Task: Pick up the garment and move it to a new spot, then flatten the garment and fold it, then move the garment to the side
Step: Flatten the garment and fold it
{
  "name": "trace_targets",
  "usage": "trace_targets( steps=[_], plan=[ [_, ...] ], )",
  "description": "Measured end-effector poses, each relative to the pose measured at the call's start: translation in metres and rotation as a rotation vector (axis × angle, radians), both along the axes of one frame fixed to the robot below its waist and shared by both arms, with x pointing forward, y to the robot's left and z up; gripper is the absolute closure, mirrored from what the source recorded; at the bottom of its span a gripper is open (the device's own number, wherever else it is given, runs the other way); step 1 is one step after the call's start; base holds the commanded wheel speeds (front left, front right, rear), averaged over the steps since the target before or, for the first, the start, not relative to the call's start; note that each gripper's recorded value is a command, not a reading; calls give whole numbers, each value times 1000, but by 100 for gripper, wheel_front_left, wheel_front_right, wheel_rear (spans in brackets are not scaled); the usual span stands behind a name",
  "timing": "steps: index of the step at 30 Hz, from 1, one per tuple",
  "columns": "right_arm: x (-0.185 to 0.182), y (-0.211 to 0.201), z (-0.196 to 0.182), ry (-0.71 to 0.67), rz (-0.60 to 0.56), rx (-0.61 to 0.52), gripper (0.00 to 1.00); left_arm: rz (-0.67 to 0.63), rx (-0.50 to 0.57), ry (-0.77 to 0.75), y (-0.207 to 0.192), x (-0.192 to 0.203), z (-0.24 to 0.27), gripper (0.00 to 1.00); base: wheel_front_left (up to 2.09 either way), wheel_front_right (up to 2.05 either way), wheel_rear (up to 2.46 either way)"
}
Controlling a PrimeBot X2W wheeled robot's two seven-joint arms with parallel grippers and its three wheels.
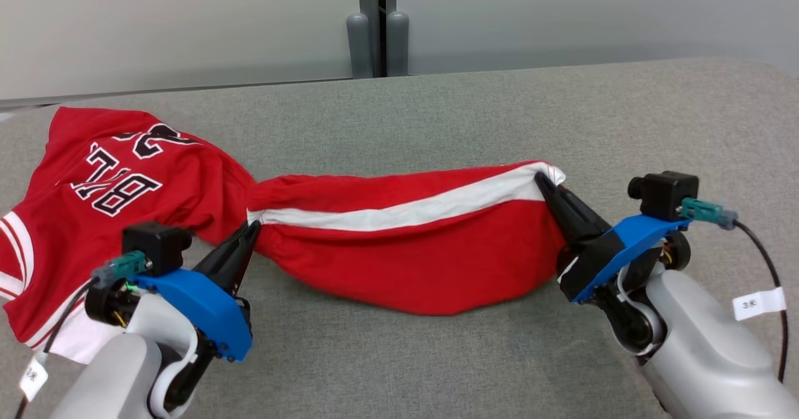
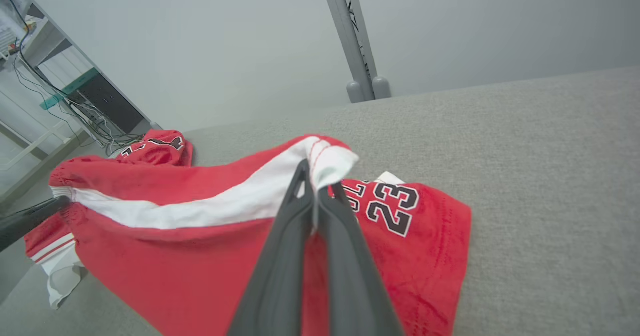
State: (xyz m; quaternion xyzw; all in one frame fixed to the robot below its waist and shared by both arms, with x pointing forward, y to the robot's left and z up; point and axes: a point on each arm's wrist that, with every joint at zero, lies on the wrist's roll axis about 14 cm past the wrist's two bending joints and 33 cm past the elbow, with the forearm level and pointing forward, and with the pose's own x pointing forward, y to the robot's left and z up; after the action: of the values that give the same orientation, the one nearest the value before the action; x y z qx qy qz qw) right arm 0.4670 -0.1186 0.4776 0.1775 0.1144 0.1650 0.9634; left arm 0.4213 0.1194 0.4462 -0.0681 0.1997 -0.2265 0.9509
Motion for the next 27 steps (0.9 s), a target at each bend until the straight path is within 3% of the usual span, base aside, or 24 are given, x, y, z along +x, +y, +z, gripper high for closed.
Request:
trace_targets(
  steps=[5, 8, 14, 22, 27],
  plan=[
    [6, -8, 26, -81, -9, 52, 100, -25, 37, -65, 1, 23, 28, 100, 0, 0, 0],
    [19, -10, 36, -92, 1, 56, 100, -31, 5, -126, -8, 52, 54, 100, 0, 0, 0],
    [72, -24, 51, -97, 1, 20, 100, -36, 26, -184, -17, 125, 71, 100, 0, 0, 0],
    [150, -38, 97, -205, -34, -42, 100, 27, -65, -175, -22, 205, 92, 100, 0, 0, 0],
    [187, -43, 142, -308, -70, -24, 100, 85, -161, -230, -19, 246, 130, 100, 0, 0, 0]
  ],
)
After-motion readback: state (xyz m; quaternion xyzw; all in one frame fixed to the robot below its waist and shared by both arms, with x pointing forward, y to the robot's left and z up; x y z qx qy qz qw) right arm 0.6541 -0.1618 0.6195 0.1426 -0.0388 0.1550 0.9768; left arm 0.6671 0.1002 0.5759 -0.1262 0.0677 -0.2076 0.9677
